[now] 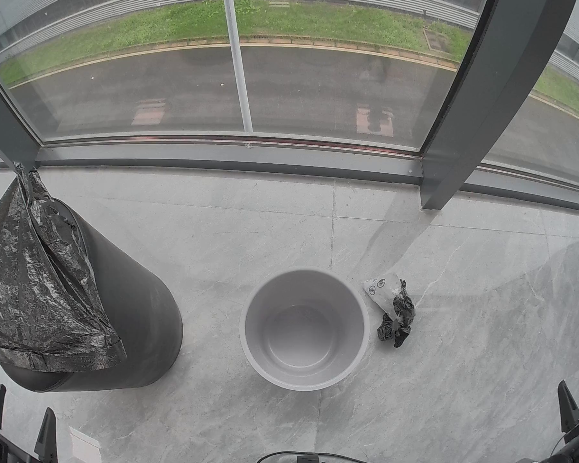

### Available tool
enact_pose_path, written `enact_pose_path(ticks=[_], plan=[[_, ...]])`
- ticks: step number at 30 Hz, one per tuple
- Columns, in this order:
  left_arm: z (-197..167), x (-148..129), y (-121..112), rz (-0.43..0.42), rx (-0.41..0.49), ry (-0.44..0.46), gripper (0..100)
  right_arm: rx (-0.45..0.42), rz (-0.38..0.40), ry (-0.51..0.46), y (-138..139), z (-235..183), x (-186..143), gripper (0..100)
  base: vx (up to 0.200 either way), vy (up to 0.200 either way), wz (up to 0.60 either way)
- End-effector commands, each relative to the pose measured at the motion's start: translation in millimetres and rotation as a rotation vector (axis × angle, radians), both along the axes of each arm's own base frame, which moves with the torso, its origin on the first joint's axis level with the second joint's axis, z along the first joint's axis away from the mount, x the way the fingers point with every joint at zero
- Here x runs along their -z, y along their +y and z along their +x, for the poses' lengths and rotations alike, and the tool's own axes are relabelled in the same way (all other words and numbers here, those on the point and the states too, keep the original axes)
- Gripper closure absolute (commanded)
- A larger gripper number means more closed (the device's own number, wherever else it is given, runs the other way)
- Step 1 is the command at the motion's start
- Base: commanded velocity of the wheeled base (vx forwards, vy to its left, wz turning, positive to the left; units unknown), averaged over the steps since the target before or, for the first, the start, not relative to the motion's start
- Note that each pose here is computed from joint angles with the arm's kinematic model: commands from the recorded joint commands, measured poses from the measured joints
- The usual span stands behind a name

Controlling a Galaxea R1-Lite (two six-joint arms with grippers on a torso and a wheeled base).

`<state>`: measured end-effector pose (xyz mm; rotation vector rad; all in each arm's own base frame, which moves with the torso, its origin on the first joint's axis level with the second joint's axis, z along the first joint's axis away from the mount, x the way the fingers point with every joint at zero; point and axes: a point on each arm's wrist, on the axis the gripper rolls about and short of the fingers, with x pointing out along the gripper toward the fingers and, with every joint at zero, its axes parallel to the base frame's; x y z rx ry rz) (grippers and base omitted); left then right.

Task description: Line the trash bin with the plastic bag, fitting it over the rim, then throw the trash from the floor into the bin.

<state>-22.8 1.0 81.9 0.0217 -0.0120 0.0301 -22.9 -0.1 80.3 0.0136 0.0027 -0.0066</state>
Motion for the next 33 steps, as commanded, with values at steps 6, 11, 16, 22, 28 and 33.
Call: enact_pose_path(ticks=[6,11,16,22,28,33], plan=[[0,5,0,0.016,-0.001,-0.006,0,-0.007,-0.015,-0.001,0,0,4,0,0.0,0.0,0.0],[0,4,-1,0.041,0.02,-0.008,0,-0.118,0.012,-0.175,2,-12,-67,0,0.0,0.0,0.0],[0,4,-1,0.052,0.035,-0.009,0,-0.208,-0.032,-0.123,4,0,-87,0,0.0,0.0,0.0],[-1,-1,-1,0.041,0.05,-0.032,0,-0.387,0.075,0.044,8,40,-100,0,0.0,0.0,0.0],[-8,-109,-4,-0.179,0.321,-0.058,0,-0.544,0.187,0.103,17,64,-102,0,0.0,0.0,0.0],[10,-99,-7,0.057,0.422,0.033,0,-0.563,0.167,0.115,18,65,-99,0,0.0,0.0,0.0]])
